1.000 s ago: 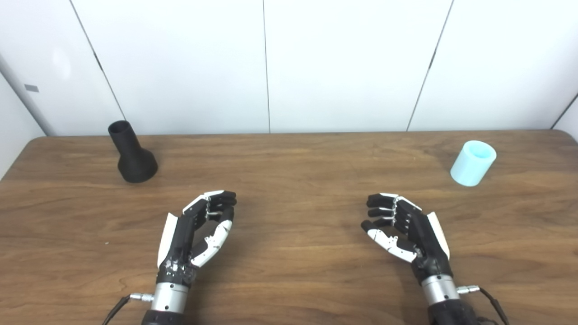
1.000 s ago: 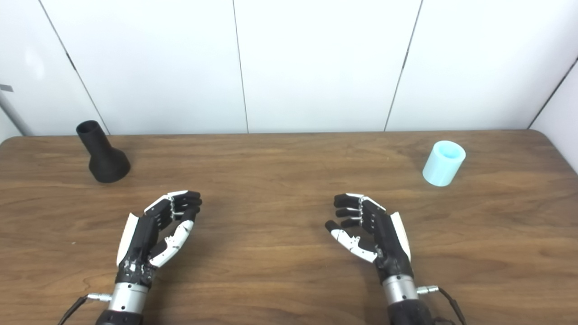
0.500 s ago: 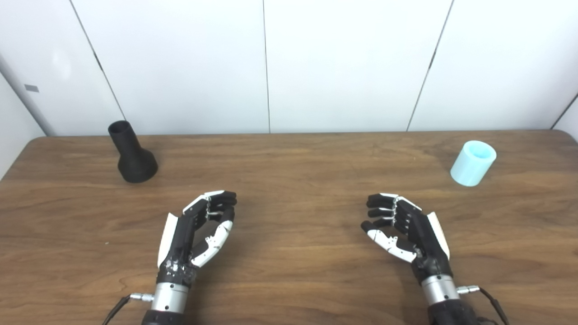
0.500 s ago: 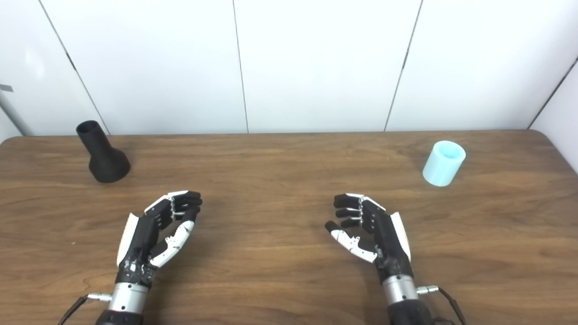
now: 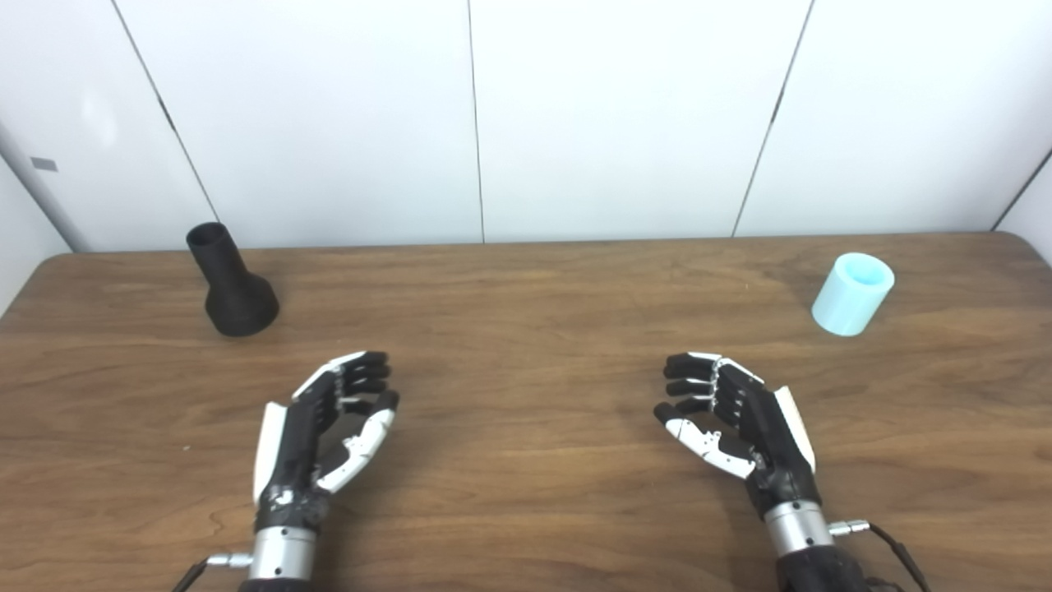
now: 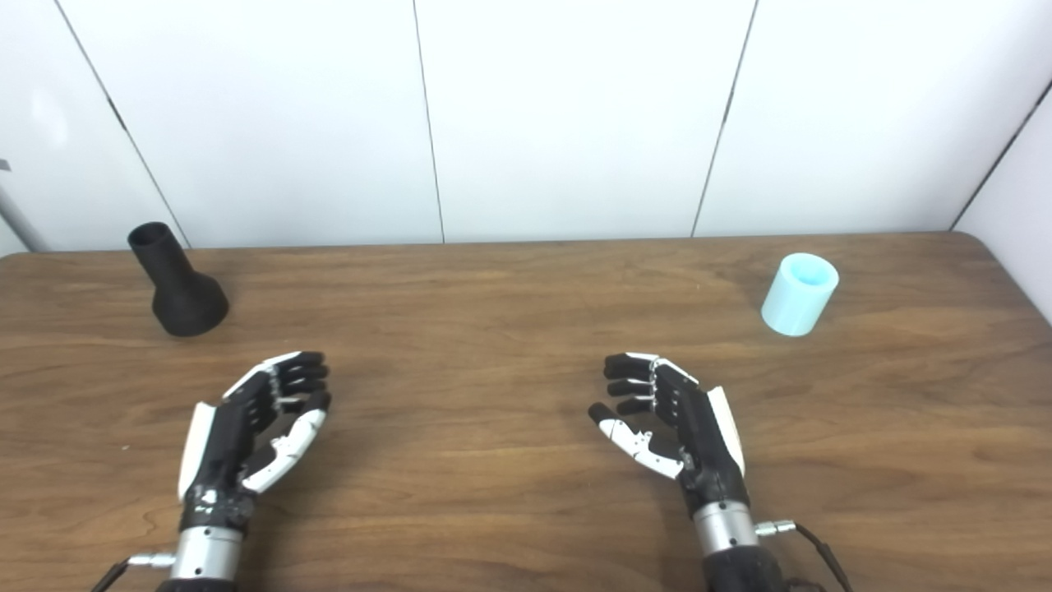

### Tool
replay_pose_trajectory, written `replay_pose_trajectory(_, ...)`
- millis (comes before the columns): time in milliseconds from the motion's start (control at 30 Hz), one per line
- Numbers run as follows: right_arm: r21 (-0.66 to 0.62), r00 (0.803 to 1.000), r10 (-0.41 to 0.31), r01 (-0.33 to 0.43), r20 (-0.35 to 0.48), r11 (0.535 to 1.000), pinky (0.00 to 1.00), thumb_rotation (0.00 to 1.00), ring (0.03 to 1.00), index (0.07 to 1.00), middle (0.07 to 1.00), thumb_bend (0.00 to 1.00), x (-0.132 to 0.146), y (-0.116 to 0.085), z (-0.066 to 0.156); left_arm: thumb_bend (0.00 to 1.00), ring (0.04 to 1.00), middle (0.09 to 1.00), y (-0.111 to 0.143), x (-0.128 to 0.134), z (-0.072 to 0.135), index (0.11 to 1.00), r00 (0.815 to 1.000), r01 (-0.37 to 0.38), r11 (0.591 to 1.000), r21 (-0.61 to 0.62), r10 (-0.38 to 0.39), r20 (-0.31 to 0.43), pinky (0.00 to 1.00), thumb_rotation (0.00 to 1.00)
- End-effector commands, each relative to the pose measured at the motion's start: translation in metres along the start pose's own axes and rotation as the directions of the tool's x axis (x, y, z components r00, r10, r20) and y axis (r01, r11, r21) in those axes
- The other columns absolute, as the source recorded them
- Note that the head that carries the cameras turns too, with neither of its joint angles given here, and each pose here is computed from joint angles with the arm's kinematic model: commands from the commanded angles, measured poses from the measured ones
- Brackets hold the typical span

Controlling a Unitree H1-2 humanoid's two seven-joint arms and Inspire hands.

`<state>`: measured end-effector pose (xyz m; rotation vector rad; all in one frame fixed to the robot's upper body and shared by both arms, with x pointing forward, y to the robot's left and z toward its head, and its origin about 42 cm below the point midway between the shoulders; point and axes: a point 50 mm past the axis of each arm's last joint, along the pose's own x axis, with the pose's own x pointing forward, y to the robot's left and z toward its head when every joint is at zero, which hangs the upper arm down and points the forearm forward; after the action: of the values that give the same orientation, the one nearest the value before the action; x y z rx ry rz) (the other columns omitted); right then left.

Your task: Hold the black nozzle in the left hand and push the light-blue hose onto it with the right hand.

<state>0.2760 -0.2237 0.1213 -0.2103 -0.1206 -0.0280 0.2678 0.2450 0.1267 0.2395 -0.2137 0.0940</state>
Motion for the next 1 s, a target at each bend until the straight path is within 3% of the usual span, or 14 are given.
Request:
replay_pose_trajectory(0, 0.005, 0.998, -0.007, 0.007, 0.063, 1.0, 0.55, 0.16, 0.647, 0.647, 0.673, 0.29, 0.006, -0.003, 0.012, 0.5, 0.663, 0.708, 0.007, 0.004, 0.007, 0.701, 0.999, -0.036, 0.999, -0.015, 0.037, 0.034, 0.55, 0.18)
replay_pose_trajectory(167, 0.008, 0.998, -0.006, 0.006, 0.058, 1.0, 0.54, 0.16, 0.645, 0.648, 0.671, 0.3, 0.007, -0.004, 0.011, 0.61, 0.694, 0.724, 0.032, 0.01, 0.005, 0.724, 0.995, -0.09, 0.994, 0.057, 0.087, 0.045, 0.61, 0.24)
replay_pose_trajectory(300, 0.007, 0.998, -0.001, 0.001, 0.061, 1.0, 0.53, 0.12, 0.642, 0.646, 0.669, 0.29, 0.008, -0.007, 0.008, 0.66, 0.712, 0.739, 0.057, 0.016, -0.017, 0.751, 0.986, -0.156, 0.985, 0.067, 0.151, 0.069, 0.66, 0.16)
replay_pose_trajectory(400, 0.0, 0.998, 0.005, -0.005, 0.06, 1.0, 0.54, 0.12, 0.643, 0.644, 0.67, 0.29, 0.009, -0.013, 0.006, 0.7, 0.734, 0.761, 0.07, 0.02, -0.031, 0.778, 0.975, -0.213, 0.972, 0.099, 0.206, 0.08, 0.69, 0.18)
replay_pose_trajectory(467, -0.006, 0.998, 0.01, -0.01, 0.06, 1.0, 0.54, 0.11, 0.648, 0.647, 0.675, 0.28, 0.01, -0.019, 0.004, 0.72, 0.711, 0.747, 0.07, 0.023, -0.026, 0.768, 0.966, -0.25, 0.963, 0.101, 0.241, 0.095, 0.64, 0.21)
replay_pose_trajectory(567, 0.005, 0.998, 0.014, -0.014, 0.053, 1.0, 0.55, 0.01, 0.663, 0.655, 0.688, 0.26, 0.01, -0.029, 0.002, 0.75, 0.691, 0.735, 0.066, 0.024, -0.013, 0.749, 0.955, -0.291, 0.952, 0.099, 0.282, 0.094, 0.59, 0.22)
replay_pose_trajectory(833, 0.021, 0.998, 0.016, -0.017, 0.063, 1.0, 0.63, 0.0, 0.698, 0.68, 0.715, 0.24, 0.015, -0.056, -0.005, 0.8, 0.713, 0.748, 0.059, 0.028, -0.007, 0.758, 0.937, -0.341, 0.932, 0.123, 0.327, 0.121, 0.62, 0.25)
replay_pose_trajectory(967, 0.049, 0.999, 0.007, -0.009, 0.054, 0.999, 0.65, 0.0, 0.715, 0.689, 0.725, 0.23, 0.019, -0.066, -0.009, 0.76, 0.696, 0.739, 0.056, 0.034, -0.008, 0.758, 0.932, -0.354, 0.921, 0.161, 0.335, 0.137, 0.59, 0.25)
